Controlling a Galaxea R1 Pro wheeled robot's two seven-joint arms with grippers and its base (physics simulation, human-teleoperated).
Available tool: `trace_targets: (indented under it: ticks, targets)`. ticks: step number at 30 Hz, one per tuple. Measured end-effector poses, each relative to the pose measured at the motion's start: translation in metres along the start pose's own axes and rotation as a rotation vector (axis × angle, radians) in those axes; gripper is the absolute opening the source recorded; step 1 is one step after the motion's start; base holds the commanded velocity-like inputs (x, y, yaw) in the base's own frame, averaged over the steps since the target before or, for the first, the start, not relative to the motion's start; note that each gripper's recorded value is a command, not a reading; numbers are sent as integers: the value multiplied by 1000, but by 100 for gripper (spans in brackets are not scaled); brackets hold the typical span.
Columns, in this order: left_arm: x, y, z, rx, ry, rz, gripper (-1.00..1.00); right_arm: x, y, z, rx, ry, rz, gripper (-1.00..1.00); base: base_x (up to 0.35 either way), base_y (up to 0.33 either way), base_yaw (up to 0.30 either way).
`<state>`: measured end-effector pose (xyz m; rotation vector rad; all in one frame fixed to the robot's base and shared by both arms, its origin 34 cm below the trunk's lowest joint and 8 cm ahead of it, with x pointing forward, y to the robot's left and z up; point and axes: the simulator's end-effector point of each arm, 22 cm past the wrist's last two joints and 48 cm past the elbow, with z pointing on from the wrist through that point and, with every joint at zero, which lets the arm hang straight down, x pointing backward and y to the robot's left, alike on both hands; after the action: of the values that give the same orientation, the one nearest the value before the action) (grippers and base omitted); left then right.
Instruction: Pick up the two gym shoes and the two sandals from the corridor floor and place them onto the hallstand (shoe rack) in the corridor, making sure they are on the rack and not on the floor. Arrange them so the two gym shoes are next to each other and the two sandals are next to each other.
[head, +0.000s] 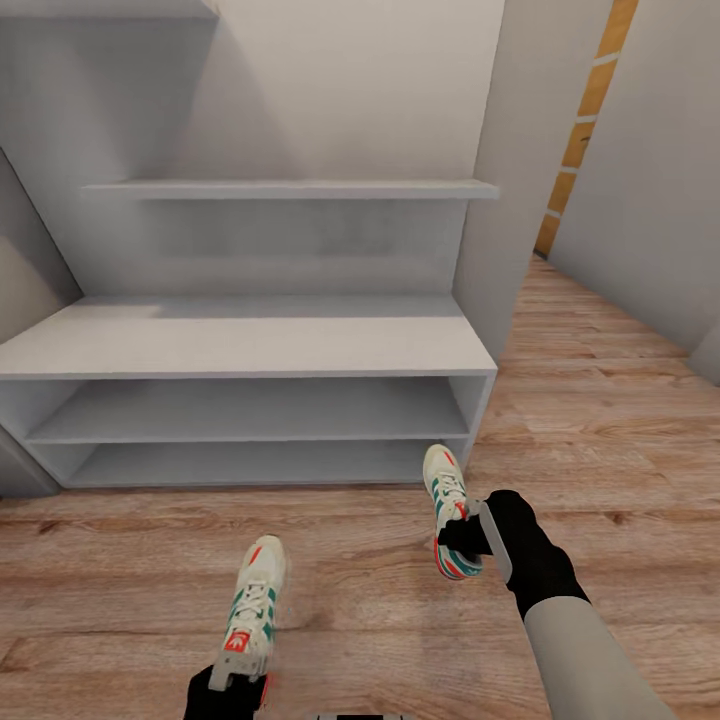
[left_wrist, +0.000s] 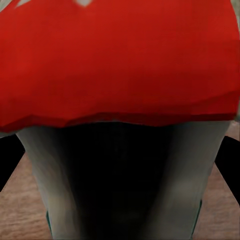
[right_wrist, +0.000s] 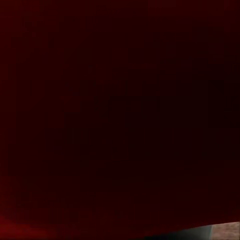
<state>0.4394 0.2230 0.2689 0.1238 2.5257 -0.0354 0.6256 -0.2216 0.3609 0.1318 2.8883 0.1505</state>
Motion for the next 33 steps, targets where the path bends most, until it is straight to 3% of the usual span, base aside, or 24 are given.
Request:
trace_targets:
  ticks: [4, 8, 10, 15, 21, 33]
  targets:
    - [-1, 24, -7, -46, -70, -44, -100, 0, 0, 0, 0, 1, 0, -100, 0, 0, 0]
    - [-9, 51, -25, -107, -211, -74, -100, 1, 0, 0, -1, 2, 0, -100, 0, 0, 0]
    - [-16, 67, -32, -140, -245, -89, -100, 1, 1, 0, -2, 2, 0, -100, 0, 0, 0]
    - [-22, 100, -41, -209, -275, -123, -100, 1, 0, 1, -1, 3, 0, -100, 0, 0, 0]
    - [-21, 121, -47, -253, -284, -143, -100, 1, 0, 1, 0, 3, 0, -100, 0, 0, 0]
    - [-21, 127, -49, -267, -288, -148, -100, 1, -1, 1, 7, 3, -6, -100, 66, 0, 0]
